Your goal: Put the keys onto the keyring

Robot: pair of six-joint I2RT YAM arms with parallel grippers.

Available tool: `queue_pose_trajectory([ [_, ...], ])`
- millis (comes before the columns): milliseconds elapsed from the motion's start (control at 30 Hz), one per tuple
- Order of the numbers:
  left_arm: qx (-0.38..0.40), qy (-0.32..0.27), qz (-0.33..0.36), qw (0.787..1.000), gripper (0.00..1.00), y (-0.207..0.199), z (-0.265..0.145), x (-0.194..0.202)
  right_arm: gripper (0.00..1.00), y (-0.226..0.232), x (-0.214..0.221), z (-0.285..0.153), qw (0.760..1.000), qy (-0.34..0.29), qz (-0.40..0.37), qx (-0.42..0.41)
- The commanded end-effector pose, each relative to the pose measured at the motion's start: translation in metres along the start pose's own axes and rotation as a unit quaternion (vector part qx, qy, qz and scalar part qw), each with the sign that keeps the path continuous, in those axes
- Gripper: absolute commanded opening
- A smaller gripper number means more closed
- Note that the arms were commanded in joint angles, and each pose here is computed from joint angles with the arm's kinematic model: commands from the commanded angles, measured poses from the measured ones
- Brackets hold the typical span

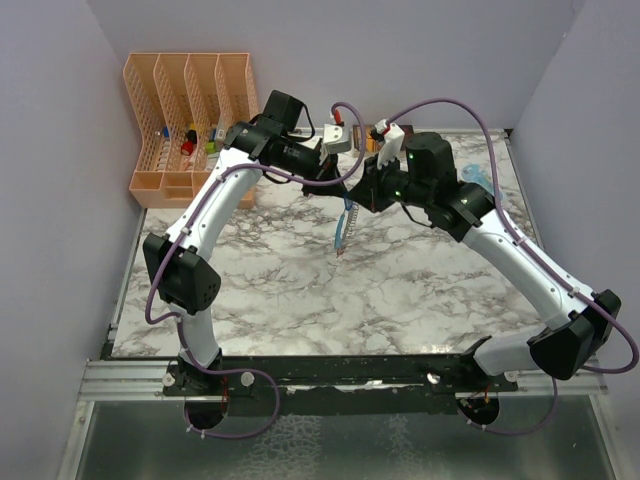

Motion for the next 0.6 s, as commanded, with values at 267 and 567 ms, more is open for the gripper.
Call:
queue_pose_trajectory([
  [267,-0.002,-0.018,0.029,0.999,0.0,-0.0131,-0.0065,-0.014,0.01,0.0006,-0.0076,-0.0133,0.999,0.005,0.014,0.034],
  [567,-0.004,-0.018,0.03,0.999,0.0,-0.0134,-0.0074,-0.0148,0.01,-0.001,-0.0133,-0.0137,0.999,0.004,0.019,0.044],
])
Point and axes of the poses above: each gripper's point midway between its finger pads, its own z axis out along the fingers, its own y axis along the line the jaws close on, x = y × z, the point moved 9 cm from there along -z, back along the fingers, and after that the axes turned 15 degrees about -z, right-handed, at the moved point
